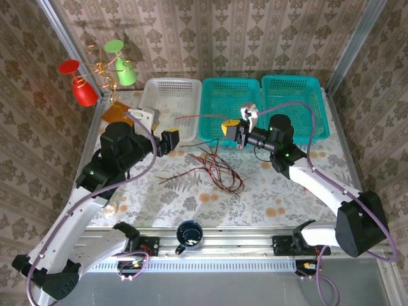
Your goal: Untangle the cables
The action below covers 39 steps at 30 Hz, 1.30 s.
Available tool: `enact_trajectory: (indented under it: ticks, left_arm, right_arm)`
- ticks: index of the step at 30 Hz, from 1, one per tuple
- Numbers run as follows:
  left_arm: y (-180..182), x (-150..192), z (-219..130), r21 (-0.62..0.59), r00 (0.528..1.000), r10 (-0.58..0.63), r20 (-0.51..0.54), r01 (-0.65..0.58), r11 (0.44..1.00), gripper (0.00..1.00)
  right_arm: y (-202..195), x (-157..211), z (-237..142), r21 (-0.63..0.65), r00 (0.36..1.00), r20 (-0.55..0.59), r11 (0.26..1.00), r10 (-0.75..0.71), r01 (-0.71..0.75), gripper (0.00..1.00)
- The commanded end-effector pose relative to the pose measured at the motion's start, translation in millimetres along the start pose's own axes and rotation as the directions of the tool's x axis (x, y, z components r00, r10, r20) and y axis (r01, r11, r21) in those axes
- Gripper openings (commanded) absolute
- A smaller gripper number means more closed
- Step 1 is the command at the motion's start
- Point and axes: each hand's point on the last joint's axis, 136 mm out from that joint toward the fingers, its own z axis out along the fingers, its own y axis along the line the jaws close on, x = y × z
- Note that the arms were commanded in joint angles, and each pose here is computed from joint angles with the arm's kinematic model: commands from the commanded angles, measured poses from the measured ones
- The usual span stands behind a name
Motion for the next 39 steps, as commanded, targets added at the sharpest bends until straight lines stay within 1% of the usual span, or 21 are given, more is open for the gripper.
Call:
enact_trajectory:
  ticks: [1, 5, 8, 10, 12, 13, 17, 19, 24, 27, 29, 31, 33, 35, 38, 39]
  left_arm:
    - [-4, 11, 11, 0.063, 0.99, -0.141, 0.001, 0.141, 0.988, 0.75]
    - [7, 35, 24, 0.037, 0.98, -0.193, -0.053, 0.195, 0.98, 0.76]
    - [6, 40, 31, 0.067, 0.967, -0.251, -0.048, 0.254, 0.965, 0.78]
    - [4, 36, 35, 0.104, 0.952, -0.304, -0.02, 0.305, 0.947, 0.78]
    - [-1, 29, 39, 0.164, 0.925, -0.379, 0.0, 0.374, 0.913, 0.78]
    - [-4, 25, 40, 0.187, 0.917, -0.398, 0.003, 0.39, 0.902, 0.78]
    - [-7, 18, 49, 0.196, 0.913, -0.408, -0.019, 0.403, 0.894, 0.79]
    - [-11, 13, 52, 0.225, 0.903, -0.429, -0.025, 0.423, 0.878, 0.79]
    - [-36, -12, 62, 0.366, 0.863, -0.5, -0.069, 0.488, 0.792, 0.76]
    - [-47, -27, 63, 0.431, 0.86, -0.505, -0.068, 0.482, 0.763, 0.73]
    - [-51, -28, 65, 0.441, 0.86, -0.502, -0.091, 0.487, 0.754, 0.73]
    - [-56, -24, 70, 0.456, 0.854, -0.501, -0.141, 0.505, 0.733, 0.72]
    - [-62, -20, 76, 0.471, 0.838, -0.51, -0.194, 0.535, 0.701, 0.69]
    - [-72, -18, 81, 0.504, 0.823, -0.51, -0.25, 0.56, 0.657, 0.66]
    - [-79, -22, 87, 0.539, 0.803, -0.532, -0.269, 0.584, 0.607, 0.64]
    - [-81, -24, 87, 0.55, 0.8, -0.536, -0.271, 0.585, 0.596, 0.64]
  right_arm:
    - [17, -63, -10, -0.025, 0.986, 0.163, 0.999, -0.039, 0.044, 0.0]
    - [26, -93, -13, -0.044, 0.976, 0.209, 0.996, -0.064, 0.075, 0.0]
    - [32, -110, -13, -0.059, 0.969, 0.231, 0.993, -0.083, 0.1, 0.0]
    - [37, -121, -14, -0.072, 0.965, 0.246, 0.991, -0.095, 0.116, 0.0]
    - [42, -130, -14, -0.091, 0.96, 0.259, 0.986, -0.111, 0.138, 0.0]
    - [44, -133, -14, -0.097, 0.958, 0.263, 0.984, -0.118, 0.148, 0.0]
    - [54, -145, -13, -0.14, 0.953, 0.271, 0.974, -0.137, 0.18, 0.0]
    - [59, -147, -13, -0.163, 0.951, 0.272, 0.967, -0.145, 0.194, 0.0]
    - [66, -140, -12, -0.214, 0.95, 0.261, 0.95, -0.17, 0.229, 0.0]
    - [65, -133, -10, -0.221, 0.954, 0.242, 0.947, -0.178, 0.233, 0.0]
    - [65, -128, -9, -0.228, 0.953, 0.236, 0.943, -0.189, 0.244, 0.0]
    - [67, -123, -7, -0.248, 0.954, 0.228, 0.935, -0.197, 0.252, 0.0]
    - [72, -121, -4, -0.28, 0.954, 0.22, 0.924, -0.203, 0.261, 0.0]
    - [74, -120, 0, -0.308, 0.956, 0.21, 0.915, -0.203, 0.262, 0.0]
    - [83, -123, 1, -0.349, 0.957, 0.208, 0.898, -0.204, 0.268, 0.0]
    - [78, -115, 9, -0.358, 0.963, 0.187, 0.899, -0.194, 0.251, 0.0]
